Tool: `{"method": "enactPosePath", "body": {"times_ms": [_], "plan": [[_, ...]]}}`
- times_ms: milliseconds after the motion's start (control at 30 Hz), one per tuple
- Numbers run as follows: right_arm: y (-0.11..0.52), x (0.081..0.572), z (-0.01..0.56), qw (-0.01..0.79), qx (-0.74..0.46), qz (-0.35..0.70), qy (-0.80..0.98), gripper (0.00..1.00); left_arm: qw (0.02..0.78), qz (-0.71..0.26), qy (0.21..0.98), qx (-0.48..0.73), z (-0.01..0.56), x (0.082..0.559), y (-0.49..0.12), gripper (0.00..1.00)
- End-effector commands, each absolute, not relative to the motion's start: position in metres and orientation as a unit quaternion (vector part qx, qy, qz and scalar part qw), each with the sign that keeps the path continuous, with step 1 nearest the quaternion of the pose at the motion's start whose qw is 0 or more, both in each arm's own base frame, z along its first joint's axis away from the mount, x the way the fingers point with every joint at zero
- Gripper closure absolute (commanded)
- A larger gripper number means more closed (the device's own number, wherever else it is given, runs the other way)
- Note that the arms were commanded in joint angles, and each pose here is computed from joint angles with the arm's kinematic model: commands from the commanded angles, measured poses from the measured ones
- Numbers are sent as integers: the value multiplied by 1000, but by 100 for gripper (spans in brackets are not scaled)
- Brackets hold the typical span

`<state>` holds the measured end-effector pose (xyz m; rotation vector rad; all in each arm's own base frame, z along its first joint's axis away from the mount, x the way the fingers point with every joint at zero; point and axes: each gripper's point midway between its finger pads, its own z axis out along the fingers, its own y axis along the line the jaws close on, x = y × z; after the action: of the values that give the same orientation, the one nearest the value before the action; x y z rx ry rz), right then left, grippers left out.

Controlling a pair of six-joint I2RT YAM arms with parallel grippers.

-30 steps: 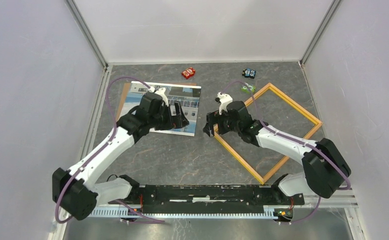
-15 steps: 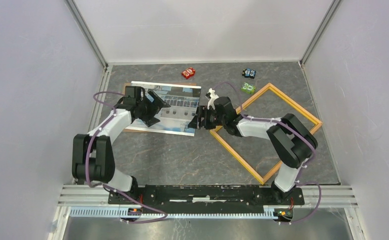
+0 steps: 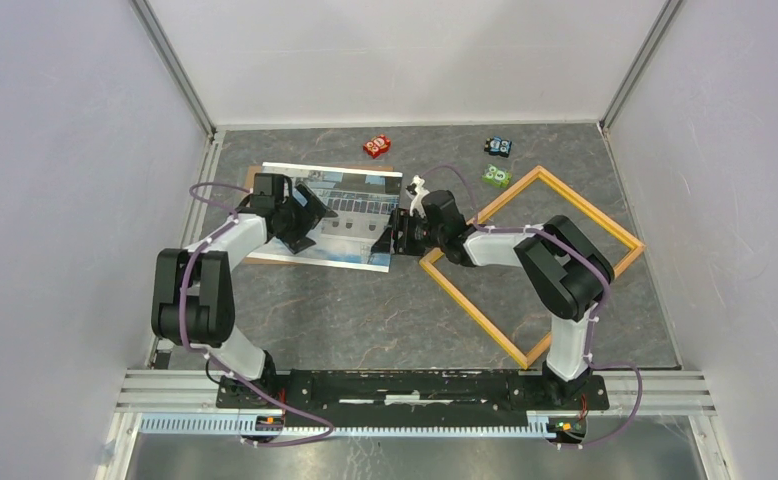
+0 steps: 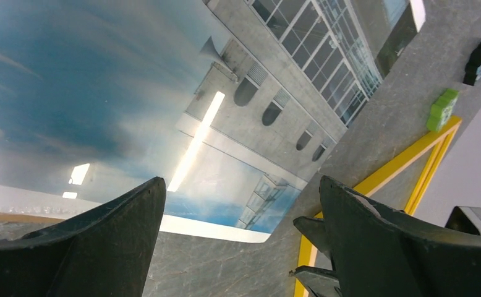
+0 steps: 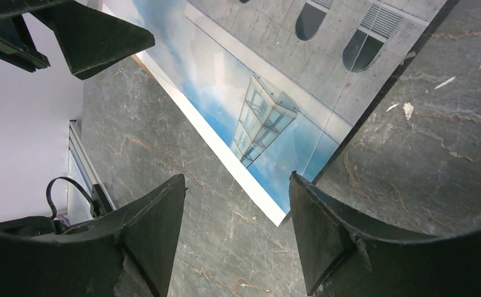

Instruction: Put the photo into the frame

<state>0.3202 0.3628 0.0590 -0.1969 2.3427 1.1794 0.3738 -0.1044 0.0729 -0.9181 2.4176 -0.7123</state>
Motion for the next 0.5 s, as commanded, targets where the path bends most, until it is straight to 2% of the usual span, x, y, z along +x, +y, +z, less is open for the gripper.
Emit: {"method": "enactPosePath", "body": {"times_ms": [0,467], "plan": [[372,338,70,269,-73,450,848,33,247,-235,888,-308,59,381,-94,0],[368,339,55,249,-53,456,852,32,204,-231,895,-323,33,366,-96,0]]}}
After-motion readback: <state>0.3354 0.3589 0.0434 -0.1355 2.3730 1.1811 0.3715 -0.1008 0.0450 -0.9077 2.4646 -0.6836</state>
